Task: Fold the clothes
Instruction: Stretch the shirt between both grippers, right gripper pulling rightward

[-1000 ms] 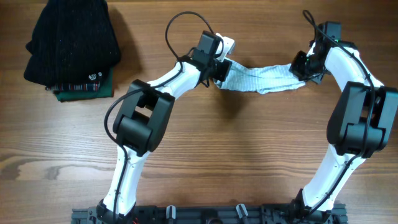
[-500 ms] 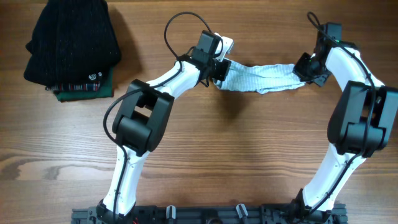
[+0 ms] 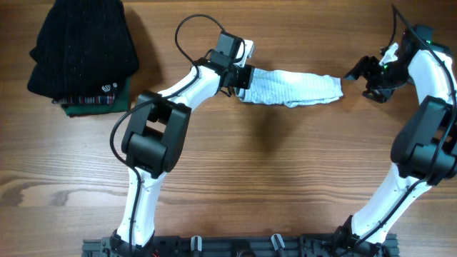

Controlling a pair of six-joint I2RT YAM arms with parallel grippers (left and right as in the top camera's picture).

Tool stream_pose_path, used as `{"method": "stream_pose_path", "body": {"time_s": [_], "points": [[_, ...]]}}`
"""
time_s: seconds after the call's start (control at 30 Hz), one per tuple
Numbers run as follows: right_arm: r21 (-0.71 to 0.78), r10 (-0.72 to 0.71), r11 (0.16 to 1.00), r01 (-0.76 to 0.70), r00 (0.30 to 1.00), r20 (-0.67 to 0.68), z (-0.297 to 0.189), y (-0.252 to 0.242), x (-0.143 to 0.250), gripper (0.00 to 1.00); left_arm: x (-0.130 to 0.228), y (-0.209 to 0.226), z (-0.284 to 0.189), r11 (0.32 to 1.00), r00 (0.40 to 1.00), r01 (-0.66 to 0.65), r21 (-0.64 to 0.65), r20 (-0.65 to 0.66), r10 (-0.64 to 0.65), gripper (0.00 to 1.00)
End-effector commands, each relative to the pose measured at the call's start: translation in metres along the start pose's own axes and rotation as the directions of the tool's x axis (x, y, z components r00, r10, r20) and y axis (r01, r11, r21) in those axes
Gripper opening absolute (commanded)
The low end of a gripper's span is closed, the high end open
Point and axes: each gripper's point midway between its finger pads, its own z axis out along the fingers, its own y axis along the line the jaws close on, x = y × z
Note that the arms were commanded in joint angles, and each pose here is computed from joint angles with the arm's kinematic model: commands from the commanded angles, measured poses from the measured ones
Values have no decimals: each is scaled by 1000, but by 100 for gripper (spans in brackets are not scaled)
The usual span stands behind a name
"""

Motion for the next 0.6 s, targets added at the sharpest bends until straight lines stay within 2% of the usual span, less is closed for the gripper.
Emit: {"method": "stream_pose_path", "body": {"time_s": [0.0, 0.17, 0.57], "points": [[-133, -67, 989, 60, 996, -53, 4, 23, 14, 78, 46, 31, 20, 993, 994, 35, -110, -103, -46, 4], [-213, -77, 976, 53, 991, -108, 12, 29, 31, 76, 46, 30, 20, 993, 994, 35, -110, -104, -46, 4], [-188, -41, 982, 11, 987, -157, 41, 11, 55, 67, 46, 30, 20, 993, 994, 35, -110, -103, -46, 4]]}}
